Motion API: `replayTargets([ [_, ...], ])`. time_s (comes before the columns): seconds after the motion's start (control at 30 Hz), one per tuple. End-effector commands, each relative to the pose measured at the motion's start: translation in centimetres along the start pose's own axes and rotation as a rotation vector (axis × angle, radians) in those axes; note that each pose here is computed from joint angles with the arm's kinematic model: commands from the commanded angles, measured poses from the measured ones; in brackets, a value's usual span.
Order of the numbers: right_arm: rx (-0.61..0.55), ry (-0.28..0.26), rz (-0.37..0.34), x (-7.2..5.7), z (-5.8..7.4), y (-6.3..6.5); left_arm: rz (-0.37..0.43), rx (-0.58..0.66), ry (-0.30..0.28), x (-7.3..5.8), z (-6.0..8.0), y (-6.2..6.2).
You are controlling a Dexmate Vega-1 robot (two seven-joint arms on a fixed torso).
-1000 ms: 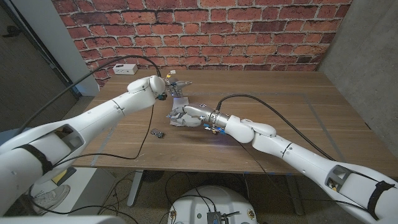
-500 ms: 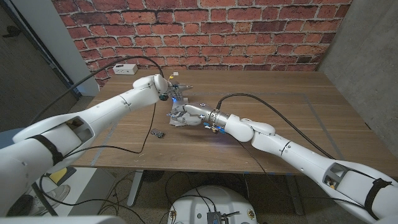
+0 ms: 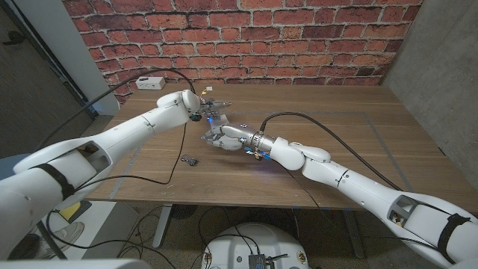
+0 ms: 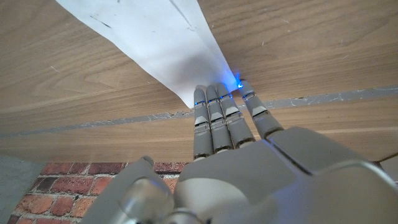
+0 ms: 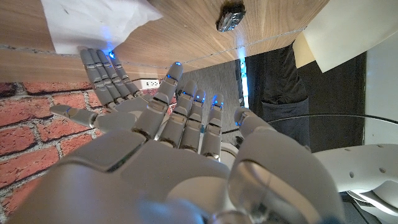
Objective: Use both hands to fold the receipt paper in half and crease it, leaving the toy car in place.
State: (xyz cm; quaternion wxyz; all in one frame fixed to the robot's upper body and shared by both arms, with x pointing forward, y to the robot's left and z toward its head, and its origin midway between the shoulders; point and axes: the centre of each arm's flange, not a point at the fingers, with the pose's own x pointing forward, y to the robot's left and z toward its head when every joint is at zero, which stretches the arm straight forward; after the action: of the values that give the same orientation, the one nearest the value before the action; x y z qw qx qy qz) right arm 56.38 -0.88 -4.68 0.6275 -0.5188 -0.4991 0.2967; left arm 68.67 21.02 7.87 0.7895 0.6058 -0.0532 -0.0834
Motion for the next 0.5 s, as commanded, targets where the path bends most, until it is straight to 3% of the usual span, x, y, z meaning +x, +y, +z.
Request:
replayTargets([
  [0.03,-0.003,-0.004,-0.011,-0.1,0.4,-0.1,0.077,-0.365,-0.389,-4.5,-1.0,2.6],
  [0.1,-0.001,-0.001,-0.017,-0.1,0.4,-0.2,0.094,-0.429,-0.469,-5.4,-1.3,2.8],
  [0.17,0.005,0.001,-0.020,-0.1,0.4,-0.3,0.129,-0.451,-0.509,-6.3,-1.4,3.0],
  [0.37,0.037,0.014,-0.044,-0.3,0.2,-0.9,0.215,-0.477,-0.556,-8.3,-1.9,2.8],
  [0.5,0.112,0.040,-0.103,-0.9,-0.6,-2.1,0.302,-0.530,-0.564,-9.4,-3.4,1.9],
])
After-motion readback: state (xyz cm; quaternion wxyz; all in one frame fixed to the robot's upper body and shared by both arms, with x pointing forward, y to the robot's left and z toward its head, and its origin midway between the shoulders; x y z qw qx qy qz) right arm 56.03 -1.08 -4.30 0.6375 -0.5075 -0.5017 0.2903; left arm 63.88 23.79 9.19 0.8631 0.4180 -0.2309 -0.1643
